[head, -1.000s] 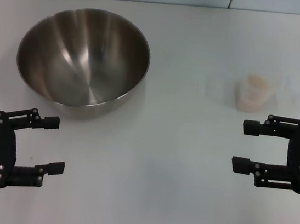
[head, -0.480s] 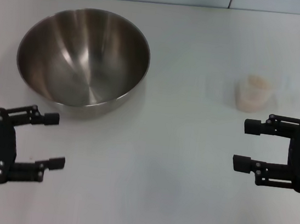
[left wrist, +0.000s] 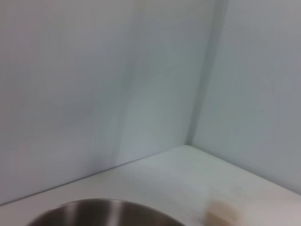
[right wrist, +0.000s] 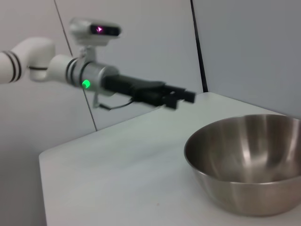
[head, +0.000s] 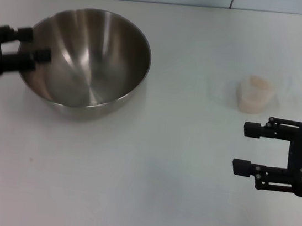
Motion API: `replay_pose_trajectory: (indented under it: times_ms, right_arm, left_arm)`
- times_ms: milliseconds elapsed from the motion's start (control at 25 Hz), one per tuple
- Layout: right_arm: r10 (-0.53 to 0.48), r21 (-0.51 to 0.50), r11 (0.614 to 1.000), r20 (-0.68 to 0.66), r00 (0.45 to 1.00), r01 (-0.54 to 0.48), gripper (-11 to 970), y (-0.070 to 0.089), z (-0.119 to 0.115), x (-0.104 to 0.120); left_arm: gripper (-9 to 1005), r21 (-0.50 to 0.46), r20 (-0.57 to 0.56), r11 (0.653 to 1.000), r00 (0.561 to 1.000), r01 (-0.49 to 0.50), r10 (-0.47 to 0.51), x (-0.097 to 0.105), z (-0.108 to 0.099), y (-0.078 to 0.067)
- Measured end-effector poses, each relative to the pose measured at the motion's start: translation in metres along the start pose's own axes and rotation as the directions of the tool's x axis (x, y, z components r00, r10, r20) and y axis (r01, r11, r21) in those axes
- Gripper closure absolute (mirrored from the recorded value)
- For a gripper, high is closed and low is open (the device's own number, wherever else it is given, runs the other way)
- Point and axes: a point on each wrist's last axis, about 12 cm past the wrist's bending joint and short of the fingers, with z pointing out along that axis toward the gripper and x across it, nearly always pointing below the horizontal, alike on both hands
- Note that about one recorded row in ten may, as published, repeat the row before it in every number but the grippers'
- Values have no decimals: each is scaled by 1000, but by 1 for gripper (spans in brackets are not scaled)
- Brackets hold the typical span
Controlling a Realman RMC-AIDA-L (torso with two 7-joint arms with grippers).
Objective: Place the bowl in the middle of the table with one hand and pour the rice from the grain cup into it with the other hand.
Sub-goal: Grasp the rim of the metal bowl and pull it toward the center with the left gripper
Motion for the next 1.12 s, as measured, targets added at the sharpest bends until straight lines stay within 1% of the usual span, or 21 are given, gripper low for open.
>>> replay_pose_trajectory:
  times_ms: [40, 80, 160, 200, 240, 280, 320, 400, 440, 480, 520, 600, 680, 720, 920, 1120]
  right_arm:
    - [-4, -4, 1000, 2, 1000, 4, 213, 0, 1, 0]
    - [-9, -7, 1000, 5, 1000, 9, 213, 0, 1, 0]
    - [-24, -11, 1000, 15, 1000, 25, 213, -1, 2, 0]
    - [-32, -12, 999, 22, 999, 33, 214, -1, 2, 0]
    - [-39, -13, 999, 29, 999, 39, 214, -1, 1, 0]
    - [-51, -14, 999, 40, 998, 52, 214, -1, 1, 1]
    - [-51, -14, 999, 40, 998, 52, 214, -1, 1, 1]
    - [-63, -12, 998, 45, 997, 64, 214, -2, 1, 2]
    - [-71, -12, 997, 49, 996, 71, 214, -2, 1, 3]
    - [-81, -16, 997, 58, 995, 82, 214, -4, 3, 5]
    - [-81, -16, 997, 58, 995, 82, 214, -4, 3, 5]
    - [-93, -21, 995, 72, 993, 95, 214, -6, 4, 7]
    - [-108, -21, 994, 85, 991, 110, 214, -8, 5, 10]
    - [-113, -20, 993, 92, 989, 115, 214, -9, 5, 12]
    - [-115, -19, 993, 131, 985, 118, 213, -14, 0, 19]
    - [-123, -32, 991, 178, 976, 131, 213, -13, -9, 22]
  left_arm:
    - [222, 0, 0, 1000, 1000, 0, 0, 0, 0, 0]
    - [223, -88, -23, 994, 997, 69, -72, -20, 4, 11]
    - [225, -146, -36, 983, 992, 114, -121, -33, 7, 17]
    - [225, -146, -36, 983, 992, 114, -121, -33, 7, 17]
    - [226, -181, -47, 973, 986, 147, -157, -38, 9, 20]
    - [227, -303, -111, 919, 948, 254, -299, -51, 17, 33]
    - [228, -303, -111, 919, 948, 254, -299, -51, 17, 33]
    - [230, -379, -181, 883, 913, 277, -365, -57, 22, 40]
    - [230, -410, -222, 871, 896, 272, -385, -60, 26, 43]
    - [231, -450, -307, 859, 861, 245, -407, -66, 36, 43]
    - [232, -450, -307, 859, 861, 245, -407, -66, 36, 43]
    - [234, -478, -376, 853, 829, 209, -414, -73, 47, 42]
    - [235, -512, -446, 845, 794, 153, -414, -83, 59, 40]
    - [236, -524, -469, 842, 783, 125, -408, -88, 65, 39]
    - [240, -547, -530, 837, 764, 25, -369, -100, 83, 33]
    - [244, -534, -561, 846, 747, 2, -356, -102, 94, 28]
